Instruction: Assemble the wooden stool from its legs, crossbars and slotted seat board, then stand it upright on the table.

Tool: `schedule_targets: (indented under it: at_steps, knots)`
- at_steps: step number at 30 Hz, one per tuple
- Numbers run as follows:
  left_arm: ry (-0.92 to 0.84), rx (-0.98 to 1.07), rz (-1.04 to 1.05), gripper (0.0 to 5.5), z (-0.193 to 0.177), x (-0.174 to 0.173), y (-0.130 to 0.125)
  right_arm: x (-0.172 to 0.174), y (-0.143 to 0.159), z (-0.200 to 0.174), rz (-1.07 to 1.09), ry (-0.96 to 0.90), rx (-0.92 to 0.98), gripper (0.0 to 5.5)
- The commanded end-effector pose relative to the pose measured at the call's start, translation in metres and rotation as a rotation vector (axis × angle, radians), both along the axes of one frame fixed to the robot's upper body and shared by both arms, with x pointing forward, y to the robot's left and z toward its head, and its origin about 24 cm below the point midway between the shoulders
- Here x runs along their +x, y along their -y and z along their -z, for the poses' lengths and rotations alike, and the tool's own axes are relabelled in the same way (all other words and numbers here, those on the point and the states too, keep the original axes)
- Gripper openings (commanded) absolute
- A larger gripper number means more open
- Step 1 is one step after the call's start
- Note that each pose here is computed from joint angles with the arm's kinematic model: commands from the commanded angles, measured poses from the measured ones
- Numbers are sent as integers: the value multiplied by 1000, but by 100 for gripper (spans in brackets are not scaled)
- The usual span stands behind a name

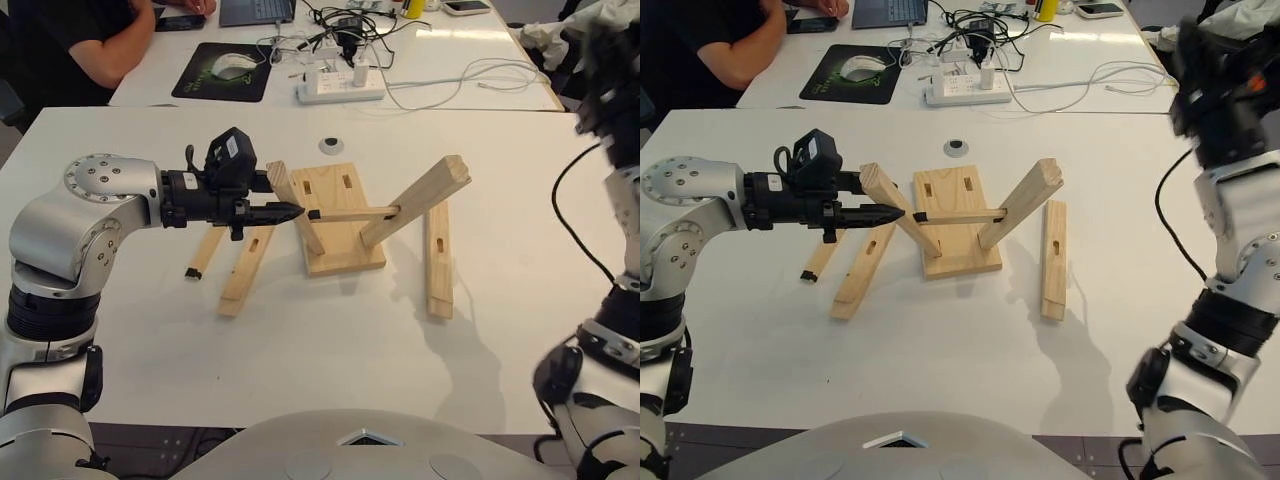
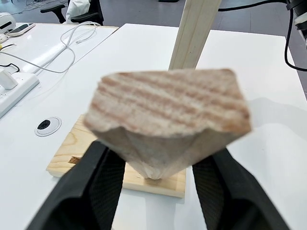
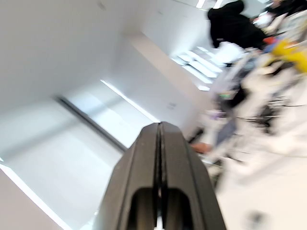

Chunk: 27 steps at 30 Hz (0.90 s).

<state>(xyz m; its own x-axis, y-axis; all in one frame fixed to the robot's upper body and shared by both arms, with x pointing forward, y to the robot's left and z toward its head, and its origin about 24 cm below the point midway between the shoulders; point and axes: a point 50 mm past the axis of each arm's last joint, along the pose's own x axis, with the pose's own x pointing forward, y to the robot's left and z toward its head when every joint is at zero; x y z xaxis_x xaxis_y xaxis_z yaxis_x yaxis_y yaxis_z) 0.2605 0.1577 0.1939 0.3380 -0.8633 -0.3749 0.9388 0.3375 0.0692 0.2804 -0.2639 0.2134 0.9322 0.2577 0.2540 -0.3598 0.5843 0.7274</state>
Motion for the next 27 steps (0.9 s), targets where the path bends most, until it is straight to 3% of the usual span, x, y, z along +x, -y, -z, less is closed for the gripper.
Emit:
schedule_targets:
  at_steps: [1,6,16,19,25,27]
  knots:
    - [-64,36,-54,203,10,-1,-10,-7,-35,39,-74,-118,-281,0]
    - [-75,44,-67,203,14,-3,-12,-16,-56,43,-71,-118,-360,0]
    - [-75,44,-82,203,14,-5,-14,-13,-43,39,72,-145,-404,0]
    - [-71,45,-78,203,12,-4,-12,-18,-65,38,-36,-116,-432,0]
    - [-56,18,11,203,4,0,13,-53,-146,35,-454,-24,-470,0]
    - [-53,8,47,203,1,-1,23,-53,-148,39,-444,-48,-512,0]
